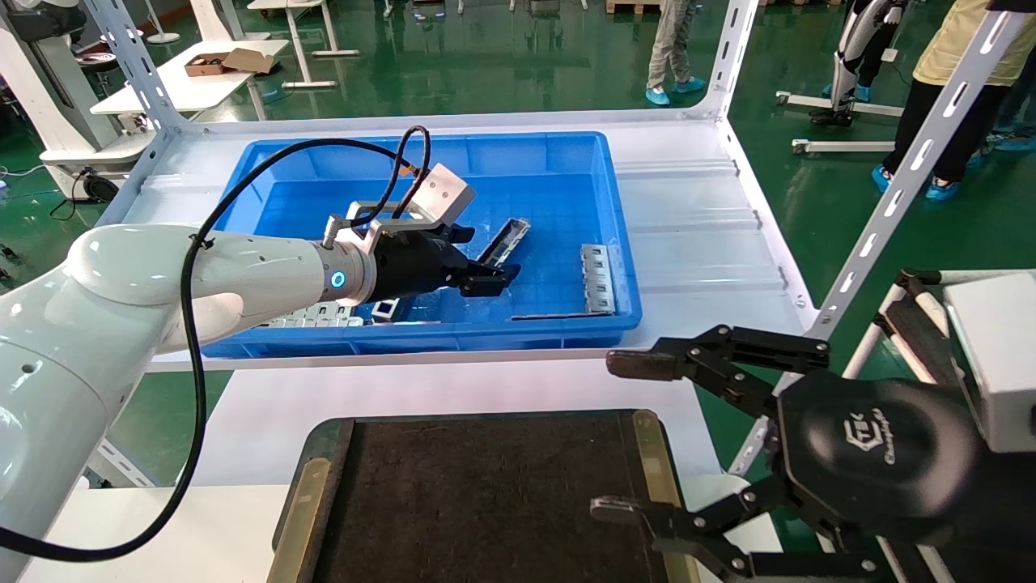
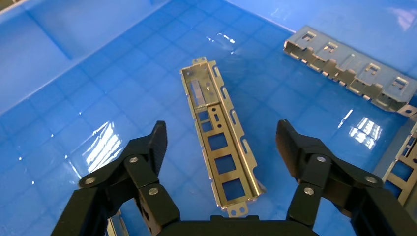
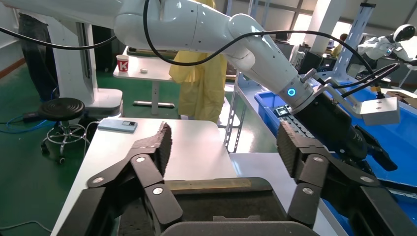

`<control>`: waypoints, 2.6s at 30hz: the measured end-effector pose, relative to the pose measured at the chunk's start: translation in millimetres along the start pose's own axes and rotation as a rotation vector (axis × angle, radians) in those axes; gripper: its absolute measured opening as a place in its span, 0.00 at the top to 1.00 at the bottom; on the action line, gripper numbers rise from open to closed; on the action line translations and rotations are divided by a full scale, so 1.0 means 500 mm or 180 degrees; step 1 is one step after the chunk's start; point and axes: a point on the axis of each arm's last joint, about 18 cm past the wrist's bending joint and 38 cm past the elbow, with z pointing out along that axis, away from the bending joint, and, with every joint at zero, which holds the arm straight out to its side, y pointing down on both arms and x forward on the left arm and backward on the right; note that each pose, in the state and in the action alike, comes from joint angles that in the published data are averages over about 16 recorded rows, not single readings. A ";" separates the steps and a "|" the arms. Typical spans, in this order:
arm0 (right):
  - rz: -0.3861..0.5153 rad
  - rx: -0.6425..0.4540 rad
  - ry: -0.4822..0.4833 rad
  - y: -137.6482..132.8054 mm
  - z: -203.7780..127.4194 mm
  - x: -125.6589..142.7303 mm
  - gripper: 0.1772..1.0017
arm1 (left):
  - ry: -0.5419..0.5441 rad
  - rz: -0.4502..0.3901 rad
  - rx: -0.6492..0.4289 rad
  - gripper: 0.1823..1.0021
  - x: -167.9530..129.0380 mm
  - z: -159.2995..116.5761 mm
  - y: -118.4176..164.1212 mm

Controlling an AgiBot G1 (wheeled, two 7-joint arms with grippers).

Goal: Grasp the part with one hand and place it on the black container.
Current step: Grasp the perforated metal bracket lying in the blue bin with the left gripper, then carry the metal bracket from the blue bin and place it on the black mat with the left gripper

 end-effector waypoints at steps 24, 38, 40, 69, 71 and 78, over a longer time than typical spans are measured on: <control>0.0000 0.0000 0.0000 0.000 0.000 0.000 0.81 | -0.0086 -0.0142 0.0015 0.73 -0.006 0.004 0.008; 0.0000 0.0000 0.0000 0.000 0.000 0.000 0.96 | 0.0022 -0.0098 0.0480 0.79 -0.032 -0.044 -0.103; 0.0000 0.0000 0.0000 0.000 0.000 0.000 0.97 | 0.0215 -0.0067 0.0545 0.79 -0.023 -0.062 -0.112; 0.0000 0.0000 0.0000 0.000 0.000 0.000 0.98 | 0.2172 -0.0578 0.0330 0.79 0.188 -0.270 0.225; 0.0000 0.0000 0.0000 0.000 0.000 0.000 0.98 | 0.2102 -0.0707 0.0217 0.79 0.206 -0.263 0.264; 0.0000 0.0000 0.0000 0.000 0.000 0.000 0.98 | 0.1718 -0.1166 -0.0075 0.79 0.258 -0.232 0.366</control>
